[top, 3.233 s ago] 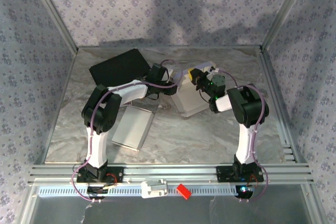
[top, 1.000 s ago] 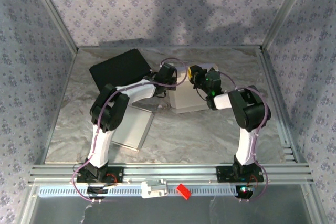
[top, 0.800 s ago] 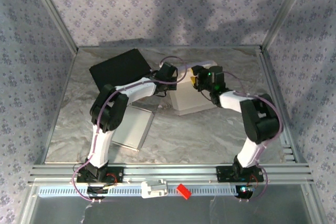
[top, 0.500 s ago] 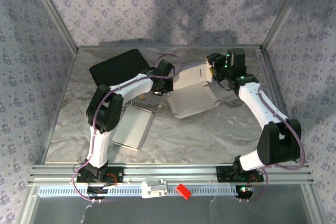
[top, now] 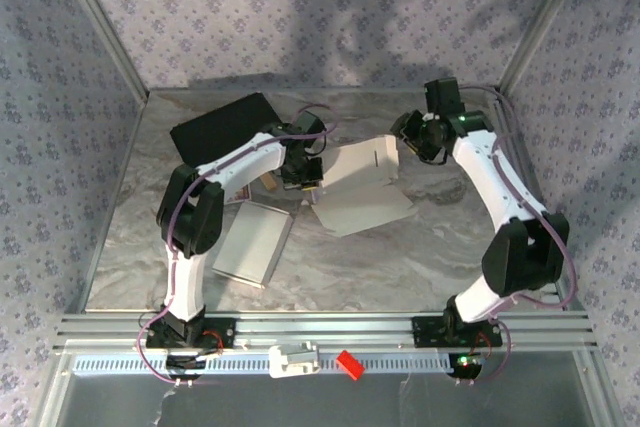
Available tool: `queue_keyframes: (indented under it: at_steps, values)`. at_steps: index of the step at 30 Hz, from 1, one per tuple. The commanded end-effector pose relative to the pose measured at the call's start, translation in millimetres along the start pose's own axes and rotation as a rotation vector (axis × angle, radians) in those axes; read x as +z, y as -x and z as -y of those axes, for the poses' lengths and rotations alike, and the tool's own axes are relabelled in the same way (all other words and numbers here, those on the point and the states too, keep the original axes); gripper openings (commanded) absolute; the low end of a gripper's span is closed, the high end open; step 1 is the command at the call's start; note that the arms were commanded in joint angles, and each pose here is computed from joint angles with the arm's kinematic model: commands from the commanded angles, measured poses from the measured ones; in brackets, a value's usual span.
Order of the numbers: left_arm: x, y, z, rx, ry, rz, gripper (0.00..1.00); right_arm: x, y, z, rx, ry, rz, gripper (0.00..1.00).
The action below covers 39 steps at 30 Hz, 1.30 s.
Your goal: Fold the paper box
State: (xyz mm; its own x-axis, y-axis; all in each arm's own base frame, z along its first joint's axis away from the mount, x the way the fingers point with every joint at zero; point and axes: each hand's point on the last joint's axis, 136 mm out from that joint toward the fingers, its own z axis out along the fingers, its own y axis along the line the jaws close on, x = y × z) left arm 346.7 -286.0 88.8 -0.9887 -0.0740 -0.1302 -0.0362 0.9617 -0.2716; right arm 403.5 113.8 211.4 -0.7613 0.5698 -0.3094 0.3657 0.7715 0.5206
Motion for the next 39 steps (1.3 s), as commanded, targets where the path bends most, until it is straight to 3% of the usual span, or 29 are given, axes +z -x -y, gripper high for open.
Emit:
queue_keyframes:
  at_steps: [1,8,17,25,32,39]
  values:
    - [-18,-11,2,0.008,-0.027,-0.055,0.00,7,-11,6,-0.090,-0.072,-0.049,0.54]
    - [-11,-14,2,0.038,-0.014,-0.093,0.00,30,-13,-4,-0.156,-0.092,-0.061,0.54]
    - [-11,-14,2,0.060,-0.010,-0.095,0.00,57,12,-32,-0.284,-0.084,-0.045,0.53]
    - [-10,-10,4,0.073,-0.012,-0.078,0.00,95,13,-33,-0.321,-0.091,-0.144,0.50]
    - [-10,-6,6,0.074,-0.017,-0.067,0.00,99,-6,-16,-0.323,-0.112,-0.189,0.50]
    - [-8,-7,6,0.079,-0.015,-0.072,0.00,94,-16,-25,-0.300,-0.060,-0.208,0.50]
